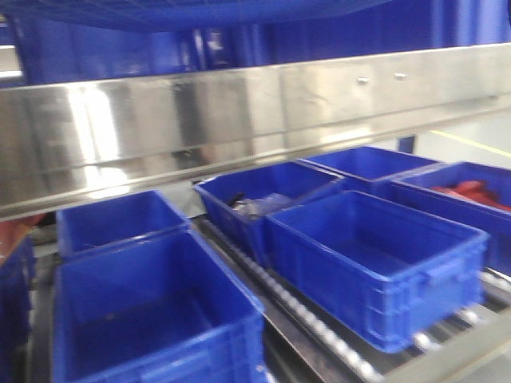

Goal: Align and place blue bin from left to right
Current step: 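Approach the second shelf and align the held bin with its slot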

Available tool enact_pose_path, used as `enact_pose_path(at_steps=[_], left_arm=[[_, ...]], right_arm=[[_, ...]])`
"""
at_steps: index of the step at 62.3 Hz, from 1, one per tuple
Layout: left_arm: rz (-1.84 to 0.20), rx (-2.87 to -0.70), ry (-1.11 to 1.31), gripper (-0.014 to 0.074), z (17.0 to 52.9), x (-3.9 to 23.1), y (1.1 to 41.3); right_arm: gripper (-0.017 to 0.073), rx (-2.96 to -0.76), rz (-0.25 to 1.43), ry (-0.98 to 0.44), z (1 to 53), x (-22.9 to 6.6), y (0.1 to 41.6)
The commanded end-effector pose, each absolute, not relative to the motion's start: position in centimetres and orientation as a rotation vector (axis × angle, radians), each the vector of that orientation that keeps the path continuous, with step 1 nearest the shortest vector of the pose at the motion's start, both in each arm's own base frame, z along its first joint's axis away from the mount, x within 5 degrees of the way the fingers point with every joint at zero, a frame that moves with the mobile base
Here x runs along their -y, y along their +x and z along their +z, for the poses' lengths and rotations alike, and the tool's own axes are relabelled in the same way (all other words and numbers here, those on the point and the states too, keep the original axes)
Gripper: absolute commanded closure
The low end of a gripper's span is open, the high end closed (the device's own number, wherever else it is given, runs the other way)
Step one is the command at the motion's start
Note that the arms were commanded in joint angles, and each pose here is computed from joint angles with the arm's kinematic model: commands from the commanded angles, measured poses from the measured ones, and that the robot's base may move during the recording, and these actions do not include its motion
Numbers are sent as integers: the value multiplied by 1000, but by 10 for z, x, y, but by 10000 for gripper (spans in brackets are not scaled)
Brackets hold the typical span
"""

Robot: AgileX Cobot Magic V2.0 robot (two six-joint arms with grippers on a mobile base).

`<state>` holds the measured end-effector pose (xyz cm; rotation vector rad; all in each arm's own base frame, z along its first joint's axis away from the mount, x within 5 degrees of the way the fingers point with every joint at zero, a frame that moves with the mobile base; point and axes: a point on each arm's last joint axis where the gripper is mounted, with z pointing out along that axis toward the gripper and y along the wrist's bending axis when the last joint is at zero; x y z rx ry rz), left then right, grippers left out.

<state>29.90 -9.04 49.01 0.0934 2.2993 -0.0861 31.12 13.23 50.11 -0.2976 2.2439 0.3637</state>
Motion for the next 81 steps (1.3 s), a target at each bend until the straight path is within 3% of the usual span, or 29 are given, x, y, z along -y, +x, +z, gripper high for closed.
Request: enact_pose_path(at_steps=[1, 81], left_arm=[[-107, -2192, 129, 603, 506, 91, 293], [-107, -2192, 129, 603, 506, 91, 293]], right_arm=[[627, -2101, 368, -304, 521, -129, 306], [627, -2101, 368, -304, 521, -129, 306]])
